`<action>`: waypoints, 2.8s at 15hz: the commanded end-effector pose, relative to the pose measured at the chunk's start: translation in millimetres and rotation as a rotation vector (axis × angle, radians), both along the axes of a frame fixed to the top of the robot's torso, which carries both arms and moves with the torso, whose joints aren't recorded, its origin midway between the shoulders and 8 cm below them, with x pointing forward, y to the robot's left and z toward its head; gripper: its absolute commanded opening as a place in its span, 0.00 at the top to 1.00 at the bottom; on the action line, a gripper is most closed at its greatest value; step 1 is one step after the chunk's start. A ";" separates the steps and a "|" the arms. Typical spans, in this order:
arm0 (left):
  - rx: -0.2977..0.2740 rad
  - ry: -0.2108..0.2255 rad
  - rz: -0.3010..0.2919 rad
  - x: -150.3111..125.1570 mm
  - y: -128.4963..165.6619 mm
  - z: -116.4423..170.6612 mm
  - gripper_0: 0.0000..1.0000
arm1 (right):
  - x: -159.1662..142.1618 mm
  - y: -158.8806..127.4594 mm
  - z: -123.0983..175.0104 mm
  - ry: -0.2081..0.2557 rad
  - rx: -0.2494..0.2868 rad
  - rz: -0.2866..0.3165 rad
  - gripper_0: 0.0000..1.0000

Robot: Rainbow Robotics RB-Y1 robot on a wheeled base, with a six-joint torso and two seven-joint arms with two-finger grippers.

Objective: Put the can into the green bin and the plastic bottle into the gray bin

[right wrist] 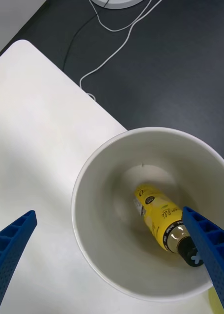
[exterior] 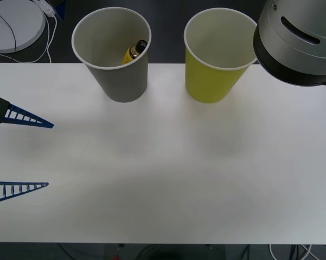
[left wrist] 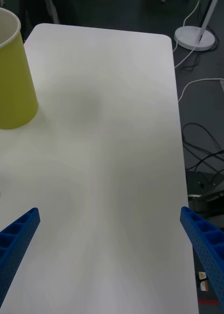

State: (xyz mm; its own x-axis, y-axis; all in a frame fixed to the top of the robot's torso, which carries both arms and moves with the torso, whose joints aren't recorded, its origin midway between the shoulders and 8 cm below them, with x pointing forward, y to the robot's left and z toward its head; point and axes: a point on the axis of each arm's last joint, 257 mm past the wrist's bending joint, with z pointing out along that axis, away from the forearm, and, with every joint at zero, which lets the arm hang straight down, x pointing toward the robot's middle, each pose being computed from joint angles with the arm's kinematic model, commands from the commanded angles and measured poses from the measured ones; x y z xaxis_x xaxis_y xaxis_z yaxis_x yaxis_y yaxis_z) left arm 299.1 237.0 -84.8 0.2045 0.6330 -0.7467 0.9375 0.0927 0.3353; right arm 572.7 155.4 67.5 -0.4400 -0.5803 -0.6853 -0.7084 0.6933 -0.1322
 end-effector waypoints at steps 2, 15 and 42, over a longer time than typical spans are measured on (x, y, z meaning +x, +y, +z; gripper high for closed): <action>0.000 0.000 0.000 0.0 0.0 0.0 0.00 | -1.5 1.6 0.2 0.000 0.001 0.024 0.00; 0.000 0.000 0.000 0.0 0.0 0.0 0.00 | -4.7 -37.2 -6.1 0.022 0.043 0.251 0.00; 0.000 0.000 0.000 0.0 0.0 0.0 0.00 | -76.2 -130.6 -41.9 -0.013 0.191 0.605 0.00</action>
